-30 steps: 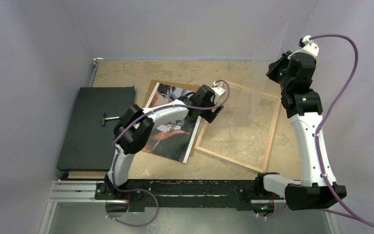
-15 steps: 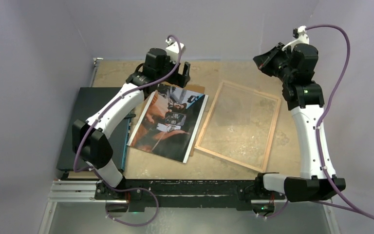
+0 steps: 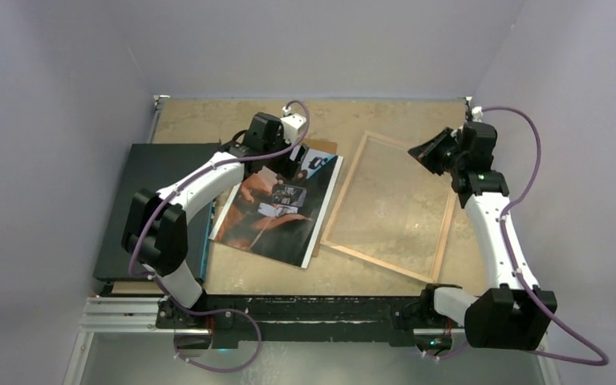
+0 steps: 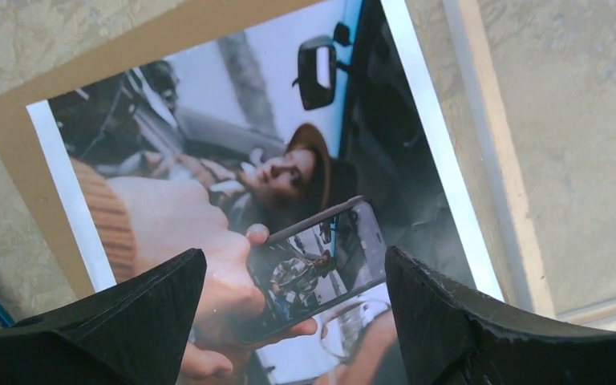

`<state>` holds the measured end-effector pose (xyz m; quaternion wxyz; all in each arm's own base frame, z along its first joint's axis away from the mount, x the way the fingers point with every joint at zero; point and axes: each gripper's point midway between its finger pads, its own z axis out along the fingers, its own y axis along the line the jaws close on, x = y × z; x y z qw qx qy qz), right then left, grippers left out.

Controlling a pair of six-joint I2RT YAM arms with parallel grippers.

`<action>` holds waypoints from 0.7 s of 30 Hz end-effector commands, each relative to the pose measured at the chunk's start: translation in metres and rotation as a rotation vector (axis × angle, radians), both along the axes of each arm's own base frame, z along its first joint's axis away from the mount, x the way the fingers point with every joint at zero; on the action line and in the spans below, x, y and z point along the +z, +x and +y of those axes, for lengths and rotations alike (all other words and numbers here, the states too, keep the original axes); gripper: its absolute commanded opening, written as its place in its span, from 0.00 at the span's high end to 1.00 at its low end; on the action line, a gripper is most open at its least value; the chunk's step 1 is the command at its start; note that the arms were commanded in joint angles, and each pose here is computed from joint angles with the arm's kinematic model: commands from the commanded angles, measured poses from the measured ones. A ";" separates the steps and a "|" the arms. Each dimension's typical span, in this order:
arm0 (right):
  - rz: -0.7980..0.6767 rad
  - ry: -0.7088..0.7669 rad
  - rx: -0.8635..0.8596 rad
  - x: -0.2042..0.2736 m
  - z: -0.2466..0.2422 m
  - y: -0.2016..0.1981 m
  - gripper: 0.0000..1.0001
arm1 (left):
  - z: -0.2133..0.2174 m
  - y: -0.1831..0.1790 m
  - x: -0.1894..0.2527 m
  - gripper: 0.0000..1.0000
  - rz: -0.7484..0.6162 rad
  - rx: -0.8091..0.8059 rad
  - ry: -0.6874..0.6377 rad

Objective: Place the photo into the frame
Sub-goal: Move the photo frame to the center of the board.

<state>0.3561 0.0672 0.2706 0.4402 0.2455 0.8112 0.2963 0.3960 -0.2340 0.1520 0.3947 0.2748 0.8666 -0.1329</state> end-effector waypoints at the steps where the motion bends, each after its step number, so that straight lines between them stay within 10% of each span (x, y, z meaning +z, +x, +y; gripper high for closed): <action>1: -0.021 -0.047 -0.068 -0.019 -0.036 -0.006 1.00 | -0.003 0.002 -0.022 0.20 0.001 -0.049 0.029; 21: 0.034 -0.095 -0.223 -0.115 -0.071 -0.046 0.94 | -0.076 -0.026 -0.100 0.26 0.057 -0.231 0.209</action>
